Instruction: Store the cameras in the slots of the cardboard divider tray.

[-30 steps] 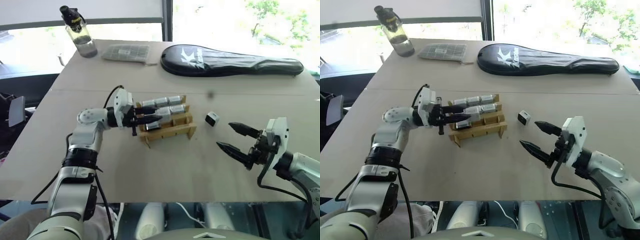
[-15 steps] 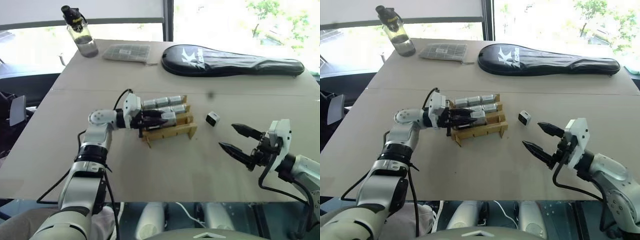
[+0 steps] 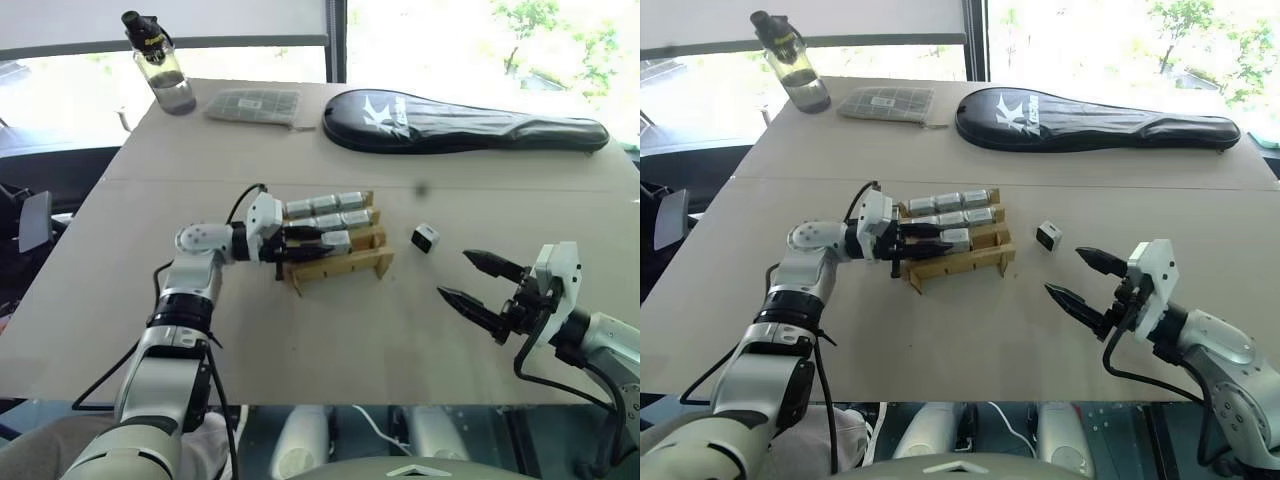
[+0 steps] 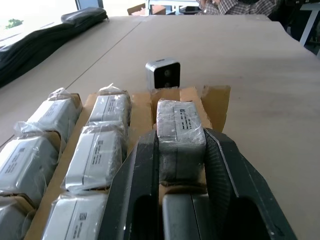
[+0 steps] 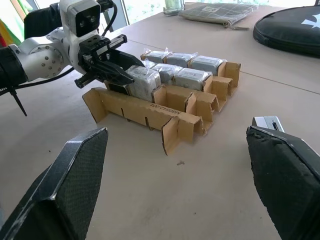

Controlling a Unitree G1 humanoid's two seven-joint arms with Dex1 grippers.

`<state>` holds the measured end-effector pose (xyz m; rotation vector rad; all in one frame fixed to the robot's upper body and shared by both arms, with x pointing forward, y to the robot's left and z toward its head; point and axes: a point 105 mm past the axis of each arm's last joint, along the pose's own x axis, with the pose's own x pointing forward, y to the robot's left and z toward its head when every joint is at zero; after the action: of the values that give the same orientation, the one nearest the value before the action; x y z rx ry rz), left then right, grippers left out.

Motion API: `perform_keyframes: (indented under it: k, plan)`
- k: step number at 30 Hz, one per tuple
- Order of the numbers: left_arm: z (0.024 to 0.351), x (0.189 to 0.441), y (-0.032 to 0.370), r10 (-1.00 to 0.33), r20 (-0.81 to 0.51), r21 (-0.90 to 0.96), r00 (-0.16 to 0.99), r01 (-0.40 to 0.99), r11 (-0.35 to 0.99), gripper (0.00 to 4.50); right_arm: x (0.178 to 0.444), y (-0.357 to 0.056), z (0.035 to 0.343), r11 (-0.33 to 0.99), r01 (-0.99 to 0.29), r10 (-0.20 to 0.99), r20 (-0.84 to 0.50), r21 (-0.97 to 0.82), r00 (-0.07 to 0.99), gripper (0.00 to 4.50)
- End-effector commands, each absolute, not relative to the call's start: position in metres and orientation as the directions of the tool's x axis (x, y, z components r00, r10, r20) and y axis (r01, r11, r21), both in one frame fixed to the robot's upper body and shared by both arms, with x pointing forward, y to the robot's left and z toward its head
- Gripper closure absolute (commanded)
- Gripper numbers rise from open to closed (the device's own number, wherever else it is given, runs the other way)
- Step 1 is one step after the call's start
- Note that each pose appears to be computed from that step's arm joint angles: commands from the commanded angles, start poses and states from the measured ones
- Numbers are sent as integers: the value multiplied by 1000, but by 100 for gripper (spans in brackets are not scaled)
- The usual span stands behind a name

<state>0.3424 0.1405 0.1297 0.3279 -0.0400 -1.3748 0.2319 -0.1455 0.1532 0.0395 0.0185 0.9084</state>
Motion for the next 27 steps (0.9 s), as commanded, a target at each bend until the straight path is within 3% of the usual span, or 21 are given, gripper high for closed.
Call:
perform_keyframes:
  k: [1,4,11,12,19,27]
  plan:
    - [127,342,138,-961,-194,261,199,954,145,382,231,-148,164,612,-791,790,26,-1,612,11]
    - [126,342,138,-962,-198,206,189,967,147,382,231,-148,165,611,-791,791,25,-3,611,11]
    - [128,339,138,-962,-214,190,167,974,127,43,230,-148,165,610,-792,792,21,-3,610,0]
    - [129,339,138,-964,-212,189,162,974,123,15,230,-148,164,610,-792,792,20,-3,610,0]
    - [157,335,136,-979,-136,248,152,962,115,2,233,-151,158,626,-780,780,-3,-1,626,0]
    - [202,298,153,-980,-133,271,151,956,111,2,265,-163,131,709,-698,687,-119,-103,716,0]
